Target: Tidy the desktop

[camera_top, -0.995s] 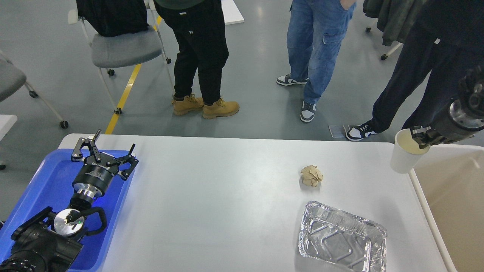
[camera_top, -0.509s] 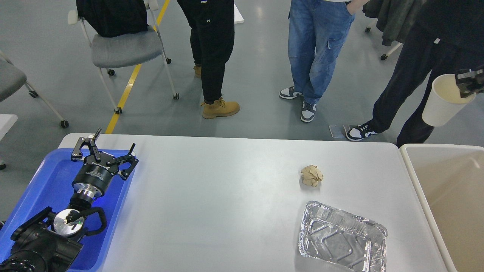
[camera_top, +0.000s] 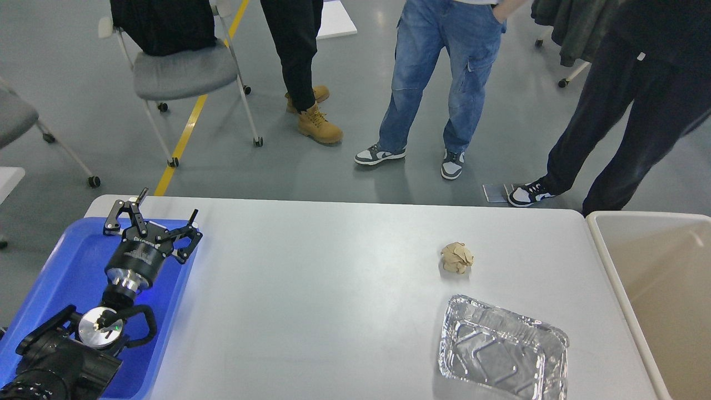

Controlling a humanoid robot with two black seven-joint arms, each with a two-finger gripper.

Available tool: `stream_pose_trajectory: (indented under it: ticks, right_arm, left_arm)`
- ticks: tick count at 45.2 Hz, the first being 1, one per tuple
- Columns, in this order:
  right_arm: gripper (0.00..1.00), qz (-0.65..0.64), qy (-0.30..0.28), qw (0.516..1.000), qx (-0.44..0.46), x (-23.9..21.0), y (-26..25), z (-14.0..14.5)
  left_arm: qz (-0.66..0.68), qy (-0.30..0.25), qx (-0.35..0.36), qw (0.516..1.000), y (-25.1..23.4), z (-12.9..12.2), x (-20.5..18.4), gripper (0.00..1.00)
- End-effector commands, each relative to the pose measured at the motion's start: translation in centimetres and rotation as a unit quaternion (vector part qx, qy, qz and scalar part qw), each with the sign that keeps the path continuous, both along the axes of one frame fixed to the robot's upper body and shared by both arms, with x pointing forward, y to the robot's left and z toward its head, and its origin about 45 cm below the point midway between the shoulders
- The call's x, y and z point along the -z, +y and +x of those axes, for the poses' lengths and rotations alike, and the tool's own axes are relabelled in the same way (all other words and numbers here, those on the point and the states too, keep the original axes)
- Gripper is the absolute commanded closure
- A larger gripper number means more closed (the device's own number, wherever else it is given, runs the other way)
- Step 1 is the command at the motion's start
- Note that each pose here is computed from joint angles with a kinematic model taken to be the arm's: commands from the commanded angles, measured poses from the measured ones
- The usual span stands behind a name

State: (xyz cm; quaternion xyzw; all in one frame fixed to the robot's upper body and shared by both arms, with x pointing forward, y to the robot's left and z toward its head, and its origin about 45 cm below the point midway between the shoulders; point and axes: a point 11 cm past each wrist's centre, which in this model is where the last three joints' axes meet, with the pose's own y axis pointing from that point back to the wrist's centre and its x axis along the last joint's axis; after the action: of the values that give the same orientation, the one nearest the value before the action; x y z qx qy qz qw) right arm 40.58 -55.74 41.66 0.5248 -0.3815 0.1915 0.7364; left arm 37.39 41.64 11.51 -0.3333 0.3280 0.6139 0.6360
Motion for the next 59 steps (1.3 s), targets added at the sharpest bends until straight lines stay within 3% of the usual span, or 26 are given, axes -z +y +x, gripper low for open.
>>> stream_pose_trajectory:
  ticks: [1, 13, 27, 39, 59]
  right_arm:
    - [1.00, 0.032, -0.141, 0.983, 0.111, 5.4, -6.3, -2.3]
    - [1.00, 0.170, -0.299, 0.900, 0.269, 11.0, -9.0, -2.4]
    - [1.00, 0.263, -0.374, 0.794, 0.400, 19.5, -9.2, -6.4]
    - [1.00, 0.334, -0.365, 0.713, 0.497, 27.8, -7.8, -11.4]
    - [1.00, 0.353, -0.310, 0.717, 0.515, 33.5, -3.9, -12.8]
  left_arm:
    - [-0.001, 0.000, -0.001, 1.000, 0.0, 0.0, 0.0, 0.00]
    - [-0.001, 0.000, -0.001, 1.000, 0.0, 0.0, 0.0, 0.00]
    - [0.000, 0.000, 0.000, 1.000, 0.0, 0.0, 0.0, 0.00]
    - [-0.001, -0.001, -0.001, 1.000, 0.0, 0.0, 0.0, 0.00]
    - [-0.001, -0.001, -0.001, 1.000, 0.0, 0.0, 0.0, 0.00]
